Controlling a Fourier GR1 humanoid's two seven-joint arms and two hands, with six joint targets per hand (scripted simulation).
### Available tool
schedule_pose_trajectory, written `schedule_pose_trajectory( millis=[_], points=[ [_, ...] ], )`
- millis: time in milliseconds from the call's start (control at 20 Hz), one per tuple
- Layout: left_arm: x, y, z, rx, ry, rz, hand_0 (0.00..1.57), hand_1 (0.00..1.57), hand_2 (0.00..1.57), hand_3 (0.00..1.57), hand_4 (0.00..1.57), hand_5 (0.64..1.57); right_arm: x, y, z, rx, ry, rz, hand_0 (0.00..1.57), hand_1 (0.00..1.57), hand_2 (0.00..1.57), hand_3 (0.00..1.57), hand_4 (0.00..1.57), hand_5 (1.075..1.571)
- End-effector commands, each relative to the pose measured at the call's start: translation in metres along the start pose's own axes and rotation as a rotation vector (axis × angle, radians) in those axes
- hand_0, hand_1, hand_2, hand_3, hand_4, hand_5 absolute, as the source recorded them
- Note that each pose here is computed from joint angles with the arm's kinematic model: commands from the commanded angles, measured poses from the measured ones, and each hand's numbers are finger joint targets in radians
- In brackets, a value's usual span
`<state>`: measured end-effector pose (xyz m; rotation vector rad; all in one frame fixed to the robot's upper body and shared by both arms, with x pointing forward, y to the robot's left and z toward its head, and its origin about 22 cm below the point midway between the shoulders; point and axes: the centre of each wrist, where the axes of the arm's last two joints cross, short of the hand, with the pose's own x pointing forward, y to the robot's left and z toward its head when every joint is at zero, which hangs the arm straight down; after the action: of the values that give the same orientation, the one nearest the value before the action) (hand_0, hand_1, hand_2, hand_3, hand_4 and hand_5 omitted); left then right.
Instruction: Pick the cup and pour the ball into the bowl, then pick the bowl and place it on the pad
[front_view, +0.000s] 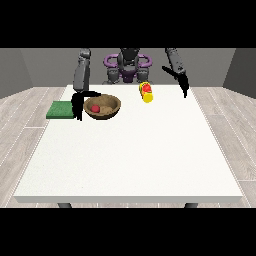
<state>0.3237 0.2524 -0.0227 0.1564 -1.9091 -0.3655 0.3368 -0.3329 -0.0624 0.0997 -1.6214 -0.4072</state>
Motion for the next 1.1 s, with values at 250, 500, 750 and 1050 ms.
schedule_pose_trajectory(
  millis=[250, 500, 750, 1050],
  points=[
    [0.018, 0.015, -0.011, 0.022, -0.07, -0.03, 0.0, 0.0, 0.0, 0.0, 0.0, 0.696, -0.019, 0.037, -0.004, -0.024, -0.016, -0.044, 0.0, 0.0, 0.0, 0.0, 0.0, 1.569],
    [0.042, 0.012, -0.035, -0.058, -0.184, -0.026, 0.0, 0.0, 0.0, 0.0, 0.0, 0.701, -0.022, -0.028, 0.028, -0.116, 0.194, 0.366, 1.57, 1.57, 1.57, 1.57, 1.01, 1.532],
    [0.064, 0.004, -0.053, -0.117, -0.287, -0.034, 0.0, 0.0, 0.0, 0.0, 0.0, 0.711, 0.002, -0.086, 0.054, -0.177, 0.087, 0.796, 1.57, 1.57, 1.57, 1.57, 1.3, 1.565],
    [0.069, -0.016, -0.059, -0.173, -0.292, -0.007, 0.0, 0.0, 0.0, 0.0, 0.0, 0.714, 0.048, -0.123, 0.053, -0.354, 0.103, 0.96, 1.57, 1.57, 1.57, 1.57, 1.27, 1.571]
  ],
)
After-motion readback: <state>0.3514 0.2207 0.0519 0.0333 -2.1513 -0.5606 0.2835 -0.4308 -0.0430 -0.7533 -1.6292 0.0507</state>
